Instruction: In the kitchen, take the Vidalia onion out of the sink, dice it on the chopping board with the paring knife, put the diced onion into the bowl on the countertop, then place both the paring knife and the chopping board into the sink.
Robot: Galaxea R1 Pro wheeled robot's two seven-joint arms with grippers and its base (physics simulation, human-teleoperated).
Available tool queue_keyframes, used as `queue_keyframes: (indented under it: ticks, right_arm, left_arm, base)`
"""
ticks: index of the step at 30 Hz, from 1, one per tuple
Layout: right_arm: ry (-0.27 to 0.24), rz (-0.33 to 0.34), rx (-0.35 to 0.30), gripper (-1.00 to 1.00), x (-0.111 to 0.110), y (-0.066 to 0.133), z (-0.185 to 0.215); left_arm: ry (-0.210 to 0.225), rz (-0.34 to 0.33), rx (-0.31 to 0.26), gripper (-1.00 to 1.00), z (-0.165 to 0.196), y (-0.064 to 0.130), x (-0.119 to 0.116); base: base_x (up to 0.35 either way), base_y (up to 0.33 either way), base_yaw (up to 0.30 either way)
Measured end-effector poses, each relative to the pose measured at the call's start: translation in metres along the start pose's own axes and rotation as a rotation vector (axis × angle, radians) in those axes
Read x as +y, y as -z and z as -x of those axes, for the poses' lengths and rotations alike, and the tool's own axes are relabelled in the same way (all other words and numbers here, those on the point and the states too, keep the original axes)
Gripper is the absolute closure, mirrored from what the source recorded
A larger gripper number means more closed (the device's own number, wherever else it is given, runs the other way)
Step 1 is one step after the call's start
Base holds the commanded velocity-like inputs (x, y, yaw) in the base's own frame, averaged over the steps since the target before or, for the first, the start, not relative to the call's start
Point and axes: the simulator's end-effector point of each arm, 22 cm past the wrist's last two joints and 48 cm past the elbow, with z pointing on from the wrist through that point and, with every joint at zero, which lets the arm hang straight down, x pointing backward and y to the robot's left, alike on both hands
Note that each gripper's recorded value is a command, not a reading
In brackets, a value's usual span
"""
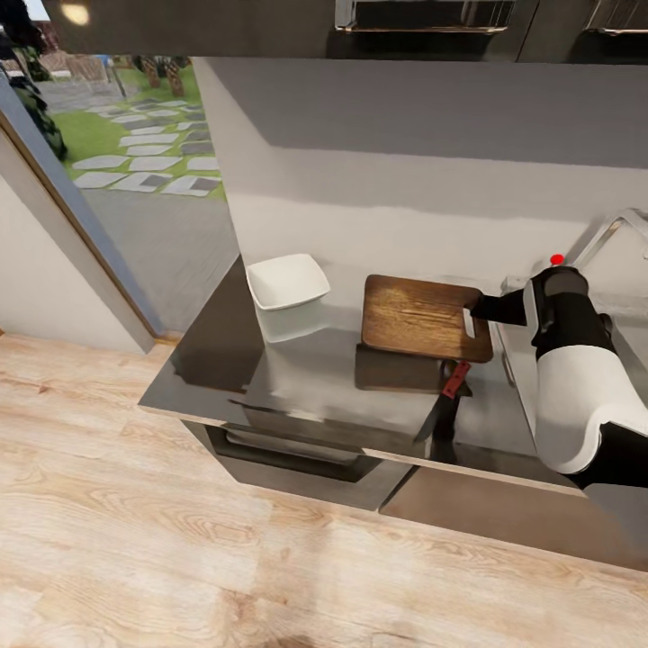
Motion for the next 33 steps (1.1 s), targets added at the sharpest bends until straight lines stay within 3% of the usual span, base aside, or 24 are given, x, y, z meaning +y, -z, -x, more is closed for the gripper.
queue_keyframes:
  ticks: [7, 20, 28, 33]
  right_arm:
    - [0.001, -0.001, 0.002, 1.0, 0.0, 0.0, -0.001]
    - [0.001, -0.003, 0.023, 1.0, -0.002, -0.005, -0.008]
    - [-0.013, -0.047, 0.055, 1.0, -0.038, -0.008, -0.018]
    - [-0.023, -0.077, 0.066, 1.0, -0.063, -0.007, -0.022]
  left_arm:
    - [-0.001, 0.001, -0.001, -1.0, 0.0, 0.0, 0.001]
    - [-0.003, 0.0, -0.001, -1.0, 0.0, 0.0, 0.001]
    - [-0.007, -0.001, -0.001, -1.0, 0.0, 0.0, 0.0]
    - [-0.058, -0.017, 0.0, -1.0, 0.0, 0.0, -0.004]
  base:
    - [0.039, 0.025, 0.0]
    - [0.218, 0.146, 0.0]
    - [0.023, 0.01, 0.0]
    - [0.001, -0.073, 0.0]
